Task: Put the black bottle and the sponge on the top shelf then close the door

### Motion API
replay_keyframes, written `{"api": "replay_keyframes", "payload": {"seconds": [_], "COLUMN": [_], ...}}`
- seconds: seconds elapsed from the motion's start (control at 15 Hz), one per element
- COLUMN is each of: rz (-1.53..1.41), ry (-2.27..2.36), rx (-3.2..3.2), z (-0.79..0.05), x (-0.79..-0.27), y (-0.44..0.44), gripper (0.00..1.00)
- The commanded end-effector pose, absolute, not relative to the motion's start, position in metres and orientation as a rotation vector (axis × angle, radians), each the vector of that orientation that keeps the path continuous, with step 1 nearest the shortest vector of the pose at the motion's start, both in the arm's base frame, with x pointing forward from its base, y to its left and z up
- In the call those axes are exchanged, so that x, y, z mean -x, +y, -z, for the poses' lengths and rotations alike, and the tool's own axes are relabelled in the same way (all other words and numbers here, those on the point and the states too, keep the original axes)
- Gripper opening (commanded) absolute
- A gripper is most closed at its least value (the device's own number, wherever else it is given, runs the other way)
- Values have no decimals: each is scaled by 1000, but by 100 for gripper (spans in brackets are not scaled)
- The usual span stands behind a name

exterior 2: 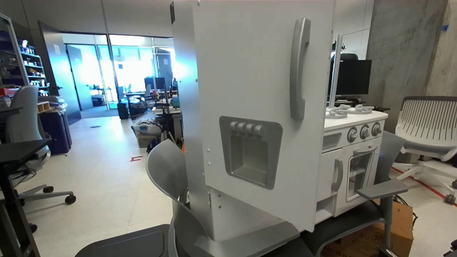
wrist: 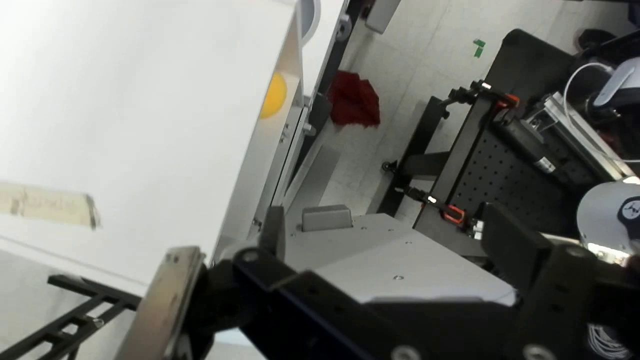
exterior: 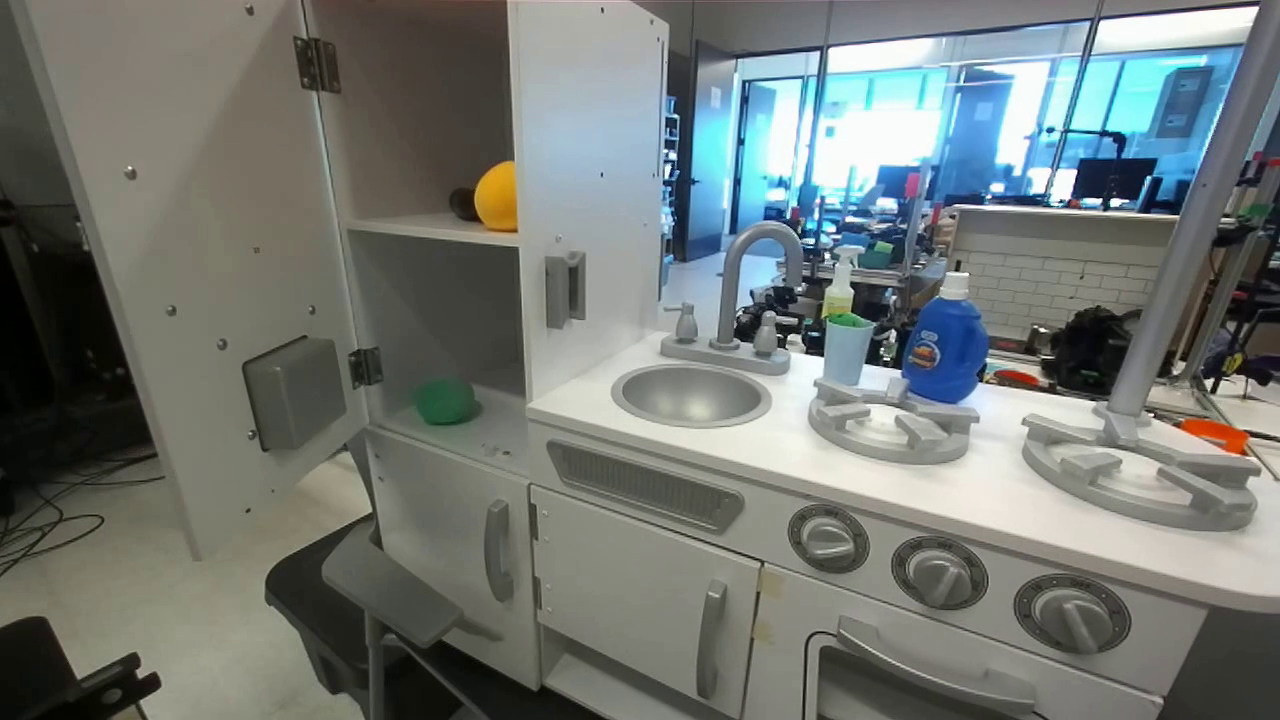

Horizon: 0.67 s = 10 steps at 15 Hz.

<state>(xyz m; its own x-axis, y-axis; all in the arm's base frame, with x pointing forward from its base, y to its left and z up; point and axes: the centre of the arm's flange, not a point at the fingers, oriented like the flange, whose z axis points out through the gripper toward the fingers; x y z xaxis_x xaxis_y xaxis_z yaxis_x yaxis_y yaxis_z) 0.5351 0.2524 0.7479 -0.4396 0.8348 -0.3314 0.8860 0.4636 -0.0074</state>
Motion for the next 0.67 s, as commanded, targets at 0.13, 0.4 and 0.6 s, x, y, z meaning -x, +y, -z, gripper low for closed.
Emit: {"api": "replay_keyframes", "payload": {"seconds": [0.13,0.4,0.6], "rz": [258,225,243], "ry": [2315,2380,2453], "rx": [-1555,-1548,-1504], "z": [-865,-882,-861], "x": [-488,-449,-433], "y": [173,164,181], "gripper": [100,100,100]}}
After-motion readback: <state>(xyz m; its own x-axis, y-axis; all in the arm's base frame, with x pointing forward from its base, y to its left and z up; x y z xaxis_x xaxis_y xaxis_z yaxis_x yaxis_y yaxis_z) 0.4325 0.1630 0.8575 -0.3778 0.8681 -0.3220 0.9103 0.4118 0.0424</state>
